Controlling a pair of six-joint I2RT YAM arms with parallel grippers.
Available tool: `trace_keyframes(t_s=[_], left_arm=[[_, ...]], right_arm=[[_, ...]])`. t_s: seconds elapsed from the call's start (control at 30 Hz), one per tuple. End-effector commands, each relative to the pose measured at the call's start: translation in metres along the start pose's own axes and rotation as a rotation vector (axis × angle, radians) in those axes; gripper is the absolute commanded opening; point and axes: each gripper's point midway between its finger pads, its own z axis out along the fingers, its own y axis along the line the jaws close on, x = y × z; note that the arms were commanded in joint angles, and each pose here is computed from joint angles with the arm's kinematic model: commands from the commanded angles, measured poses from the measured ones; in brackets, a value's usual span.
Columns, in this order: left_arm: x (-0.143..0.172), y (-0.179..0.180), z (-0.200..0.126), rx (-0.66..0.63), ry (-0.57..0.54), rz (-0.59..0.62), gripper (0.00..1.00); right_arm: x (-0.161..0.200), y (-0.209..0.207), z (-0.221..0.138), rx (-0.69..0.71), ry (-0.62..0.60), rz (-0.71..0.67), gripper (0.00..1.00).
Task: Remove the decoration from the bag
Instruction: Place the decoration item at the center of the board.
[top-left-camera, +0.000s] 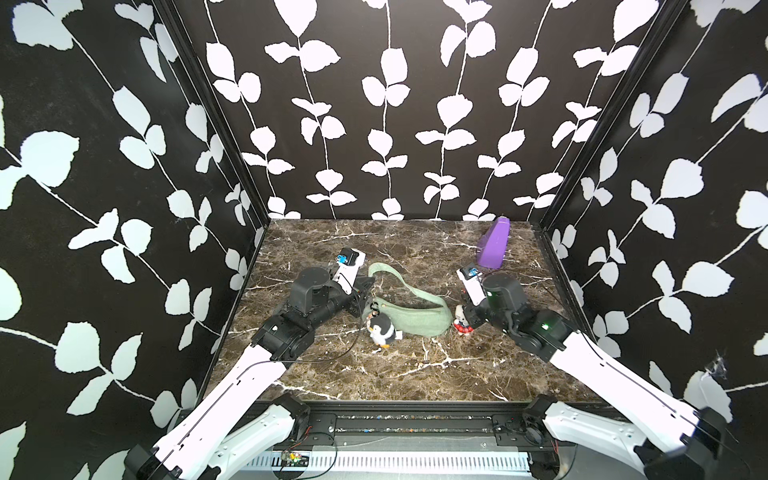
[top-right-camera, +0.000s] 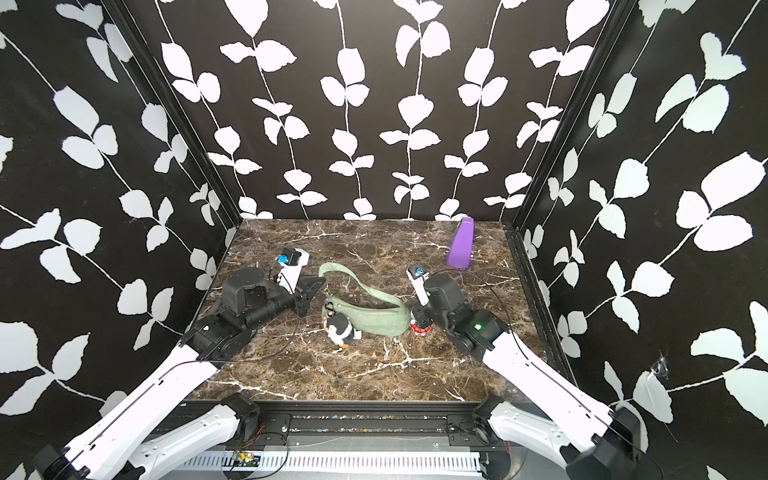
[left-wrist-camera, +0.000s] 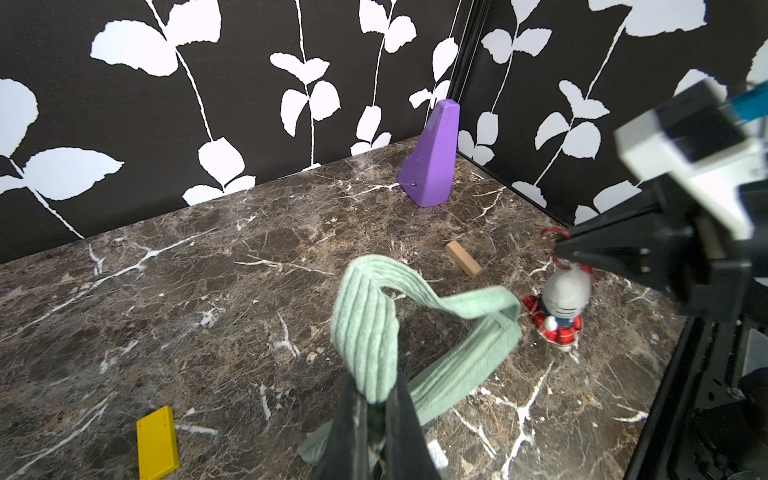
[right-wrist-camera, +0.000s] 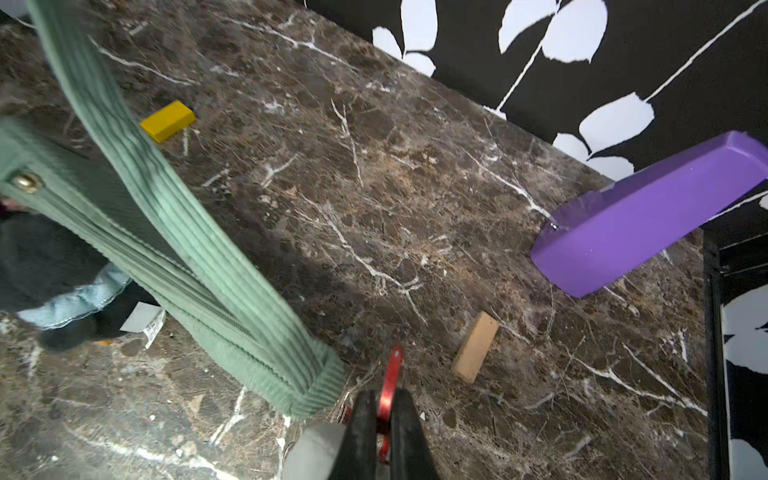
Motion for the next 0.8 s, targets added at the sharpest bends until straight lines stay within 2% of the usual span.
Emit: trace_keyframes(t_s=[0.0, 0.37, 0.5, 0.77], left_arm=[[-0.02, -0.002, -0.012, -0.002, -0.054, 0.026, 0.0], [-0.017, -0.004, -0.008, 0.009, -0.039, 0.03, 0.0], [-0.019, -0.003, -0.009, 0.008, -0.042, 0.033, 0.0], [-0.018, -0.004, -0.007, 0.011, -0.049, 0.017, 0.0]], right_arm=[[-0.005, -0.02, 0.008, 0.095, 0.016, 0.052, 0.0], [0.03, -0.059, 0.046, 0.176, 0.158, 0.176, 0.0], [0.028, -0.059, 0.062, 0.129, 0.143, 0.223, 0.0], [0.0, -0.035, 0.111, -0.049, 0.158, 0.25, 0.0]])
